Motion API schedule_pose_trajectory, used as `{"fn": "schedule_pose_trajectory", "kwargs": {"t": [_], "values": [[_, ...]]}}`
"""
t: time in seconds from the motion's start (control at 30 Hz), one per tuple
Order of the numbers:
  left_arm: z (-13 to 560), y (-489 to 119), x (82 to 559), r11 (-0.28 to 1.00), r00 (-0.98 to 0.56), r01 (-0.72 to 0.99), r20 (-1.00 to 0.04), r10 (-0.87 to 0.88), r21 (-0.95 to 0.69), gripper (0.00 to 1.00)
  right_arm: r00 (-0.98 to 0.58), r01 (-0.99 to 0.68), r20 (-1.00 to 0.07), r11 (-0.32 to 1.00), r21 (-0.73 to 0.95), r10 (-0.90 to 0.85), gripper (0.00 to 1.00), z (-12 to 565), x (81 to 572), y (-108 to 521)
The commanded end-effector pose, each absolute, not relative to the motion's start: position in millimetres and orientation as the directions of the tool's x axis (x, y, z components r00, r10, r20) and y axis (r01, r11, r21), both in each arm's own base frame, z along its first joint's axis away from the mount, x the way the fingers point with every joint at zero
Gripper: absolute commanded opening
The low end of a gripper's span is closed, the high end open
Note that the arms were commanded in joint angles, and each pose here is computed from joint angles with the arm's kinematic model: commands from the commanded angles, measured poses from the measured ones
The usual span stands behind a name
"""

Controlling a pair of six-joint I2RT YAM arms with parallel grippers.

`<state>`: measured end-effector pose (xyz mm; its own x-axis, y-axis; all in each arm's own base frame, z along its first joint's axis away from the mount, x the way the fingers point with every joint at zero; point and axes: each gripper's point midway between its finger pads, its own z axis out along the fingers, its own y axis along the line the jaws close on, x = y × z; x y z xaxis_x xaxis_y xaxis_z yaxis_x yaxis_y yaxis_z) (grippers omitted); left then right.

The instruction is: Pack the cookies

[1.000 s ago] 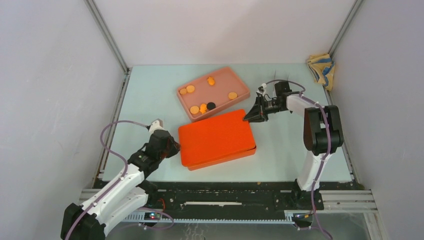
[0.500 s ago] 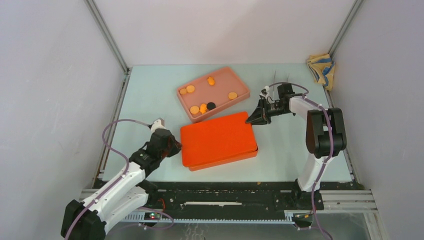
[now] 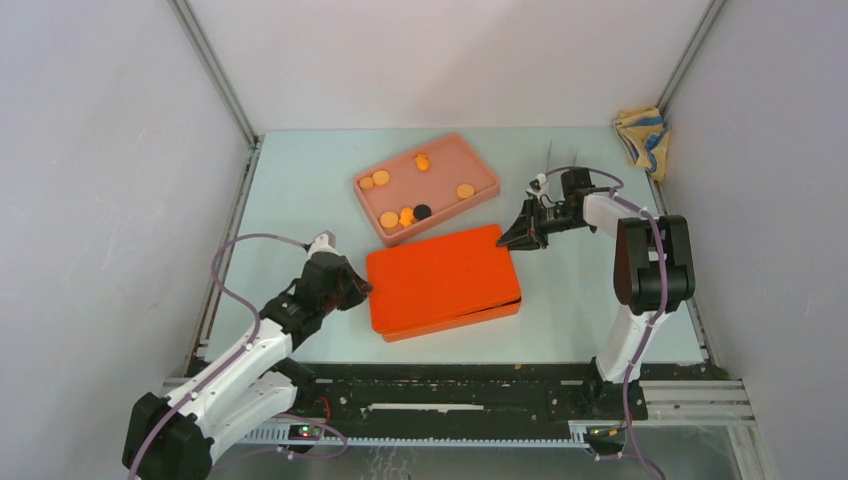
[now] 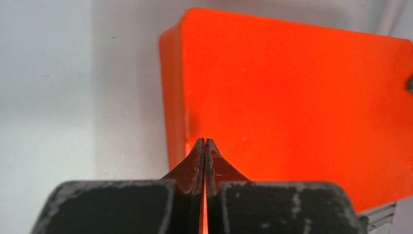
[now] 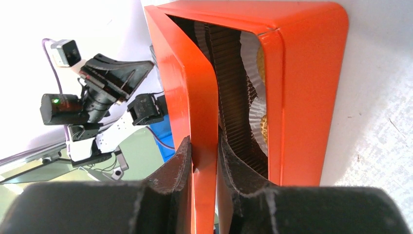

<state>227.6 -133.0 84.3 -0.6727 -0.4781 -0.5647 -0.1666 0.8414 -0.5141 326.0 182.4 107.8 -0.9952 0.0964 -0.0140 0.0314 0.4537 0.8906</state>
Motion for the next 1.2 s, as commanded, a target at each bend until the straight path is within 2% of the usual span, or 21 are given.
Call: {"fn": "schedule_pose_trajectory", "kwargs": {"t": [0.0,0.13,0.47,0.77,0.83,1.03,1.07,1.17], "values": [[141.2,-161.3,245.1,0.781,-0.640,-0.041,-0.583,-0.499,-0.623,0.00,-0.994,0.073,0.016,0.540,0.839,0.108,0.07,87.4,320.1,174.0],[143.2,-170.1,249.3,0.757,-0.646,-0.026,-0.567,-0.511,-0.653,0.00,-0.992,0.084,0.016,0.581,0.809,0.122,0.10,80.3,320.5,168.6],[101.6,-189.1,244.9,0.753,-0.729,-0.047,-0.492,-0.475,-0.656,0.00,-0.986,0.103,-0.005,0.627,0.772,0.167,0.15,80.7,324.7,156.0],[86.1,-205.6,241.6,0.754,-0.775,-0.050,-0.451,-0.443,-0.655,0.00,-0.952,0.128,-0.127,0.738,0.662,0.279,0.50,96.7,339.3,127.9],[83.3,-207.5,241.1,0.753,-0.782,-0.051,-0.443,-0.439,-0.656,0.00,-0.939,0.140,-0.154,0.751,0.646,0.308,0.55,103.2,342.6,120.5],[76.9,-214.9,239.1,0.747,-0.802,-0.051,-0.419,-0.426,-0.663,0.00,-0.887,0.219,-0.253,0.835,0.505,0.386,0.55,110.9,346.5,88.8],[78.5,-216.1,239.0,0.743,-0.803,-0.049,-0.416,-0.427,-0.667,0.00,-0.881,0.238,-0.265,0.853,0.465,0.391,0.53,107.9,345.7,82.2],[101.7,-216.6,244.3,0.727,-0.776,-0.021,-0.447,-0.444,-0.686,0.00,-0.884,0.274,-0.264,0.884,0.379,0.387,0.31,95.4,340.7,71.5]]}}
